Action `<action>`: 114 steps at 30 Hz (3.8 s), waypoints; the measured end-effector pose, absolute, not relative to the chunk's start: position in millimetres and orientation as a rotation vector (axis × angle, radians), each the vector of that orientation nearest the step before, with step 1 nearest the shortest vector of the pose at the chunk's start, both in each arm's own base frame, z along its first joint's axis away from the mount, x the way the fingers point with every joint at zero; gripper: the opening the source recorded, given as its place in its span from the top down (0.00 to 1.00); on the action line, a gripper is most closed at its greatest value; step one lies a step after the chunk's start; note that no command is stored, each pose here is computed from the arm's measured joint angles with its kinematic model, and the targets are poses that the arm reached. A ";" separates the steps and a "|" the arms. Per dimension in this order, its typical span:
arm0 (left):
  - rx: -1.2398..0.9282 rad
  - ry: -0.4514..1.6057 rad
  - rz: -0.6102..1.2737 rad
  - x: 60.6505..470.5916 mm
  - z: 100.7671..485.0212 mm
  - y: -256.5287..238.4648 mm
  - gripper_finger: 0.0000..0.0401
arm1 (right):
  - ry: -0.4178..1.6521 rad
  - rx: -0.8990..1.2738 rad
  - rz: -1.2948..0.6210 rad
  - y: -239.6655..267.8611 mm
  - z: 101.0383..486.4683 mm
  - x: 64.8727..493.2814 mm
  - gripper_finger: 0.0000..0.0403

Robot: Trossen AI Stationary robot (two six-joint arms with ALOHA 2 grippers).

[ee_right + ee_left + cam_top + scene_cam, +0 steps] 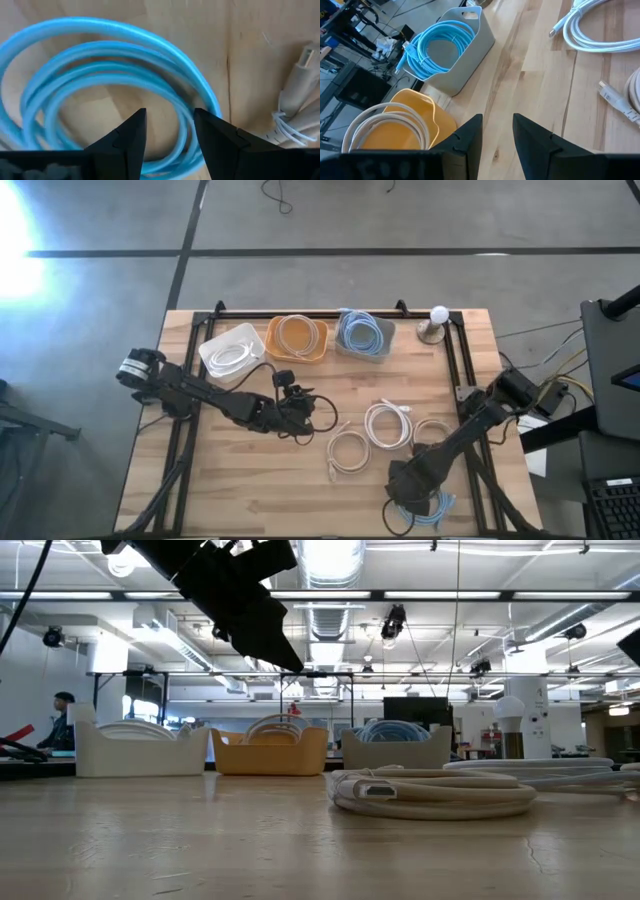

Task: Pick & Place USB Port
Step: Put the blue display cable into the gray bin, then put the left brown display cable into the yellow bin

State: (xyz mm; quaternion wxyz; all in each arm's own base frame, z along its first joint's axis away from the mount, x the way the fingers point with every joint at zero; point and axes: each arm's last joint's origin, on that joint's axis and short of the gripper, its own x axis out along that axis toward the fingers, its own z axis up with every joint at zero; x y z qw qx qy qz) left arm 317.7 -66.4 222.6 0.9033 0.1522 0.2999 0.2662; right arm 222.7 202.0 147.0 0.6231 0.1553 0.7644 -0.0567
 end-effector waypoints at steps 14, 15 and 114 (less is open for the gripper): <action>0.315 0.620 0.551 317.6 222.5 -66.4 0.70 | 1.794 0.274 -0.087 201.7 133.5 225.1 0.72; 0.315 0.620 0.551 317.6 222.5 -66.4 0.70 | 1.790 0.283 -0.092 200.8 134.8 225.2 0.75; 0.384 0.620 0.559 304.2 242.4 -62.2 0.70 | 0.887 -0.151 -1.005 -64.9 247.5 312.1 0.63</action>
